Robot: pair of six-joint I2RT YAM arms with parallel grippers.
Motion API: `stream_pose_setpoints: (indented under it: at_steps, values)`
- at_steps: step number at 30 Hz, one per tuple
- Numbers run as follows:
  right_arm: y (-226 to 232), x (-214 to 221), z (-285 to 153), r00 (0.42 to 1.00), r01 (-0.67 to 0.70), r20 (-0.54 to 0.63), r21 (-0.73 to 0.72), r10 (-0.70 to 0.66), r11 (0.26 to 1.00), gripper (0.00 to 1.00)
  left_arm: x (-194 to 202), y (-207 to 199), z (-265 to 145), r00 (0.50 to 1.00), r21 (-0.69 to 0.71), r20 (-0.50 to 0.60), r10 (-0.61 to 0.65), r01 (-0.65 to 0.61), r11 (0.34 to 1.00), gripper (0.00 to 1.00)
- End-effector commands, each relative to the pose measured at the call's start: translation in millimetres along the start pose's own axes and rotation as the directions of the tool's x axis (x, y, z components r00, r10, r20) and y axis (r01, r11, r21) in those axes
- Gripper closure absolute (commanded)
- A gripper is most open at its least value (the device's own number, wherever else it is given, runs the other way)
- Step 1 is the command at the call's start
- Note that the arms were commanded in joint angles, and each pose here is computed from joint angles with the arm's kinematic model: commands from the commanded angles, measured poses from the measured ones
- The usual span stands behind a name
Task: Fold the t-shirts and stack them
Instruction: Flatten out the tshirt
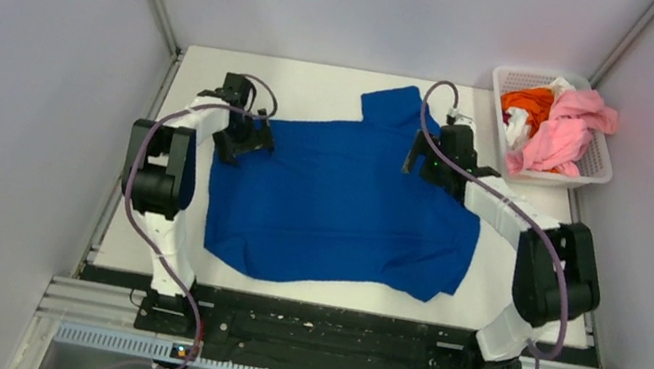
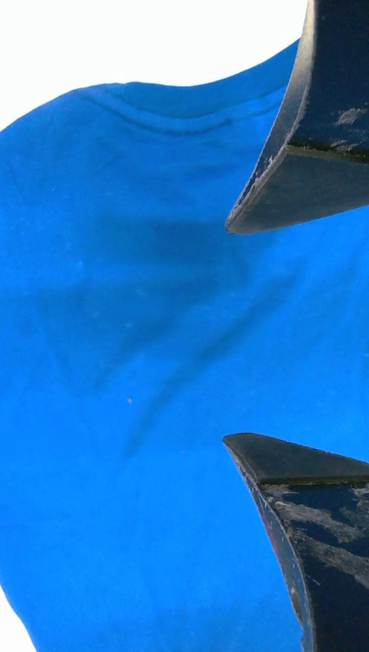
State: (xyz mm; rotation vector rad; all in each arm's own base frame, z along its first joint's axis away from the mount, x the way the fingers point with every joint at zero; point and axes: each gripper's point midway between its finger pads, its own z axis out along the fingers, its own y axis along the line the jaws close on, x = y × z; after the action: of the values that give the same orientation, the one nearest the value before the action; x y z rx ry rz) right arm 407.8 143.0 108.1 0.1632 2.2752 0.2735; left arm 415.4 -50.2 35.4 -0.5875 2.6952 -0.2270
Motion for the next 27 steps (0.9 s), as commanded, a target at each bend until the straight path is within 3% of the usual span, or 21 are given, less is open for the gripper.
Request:
stream_pose_setpoints:
  at_steps: [1,7,18,24,27]
  values:
    - [-1,-12,29,1.000,0.029,0.009,0.044,-0.029,0.999,0.01,-30,-10,14,0.999,0.027,0.009,-0.043,0.043,0.999,0.01]
    - [-29,7,57,0.997,-0.048,-0.050,0.107,0.053,0.993,0.01,-37,-11,49,0.995,0.020,-0.090,-0.053,0.055,0.998,0.01]
    - [-69,9,90,0.985,-0.132,-0.093,0.162,0.148,0.978,0.01,-102,-50,62,1.000,0.126,-0.026,0.013,-0.010,0.992,0.01]
    - [-60,-36,69,0.996,-0.084,-0.023,0.138,0.088,0.987,0.01,-142,-86,-3,0.996,0.238,0.093,0.014,-0.036,0.971,0.01]
    - [-53,-47,35,0.998,-0.062,0.020,0.151,0.060,0.987,0.01,-125,-93,-40,0.993,0.241,0.117,0.033,-0.061,0.969,0.01]
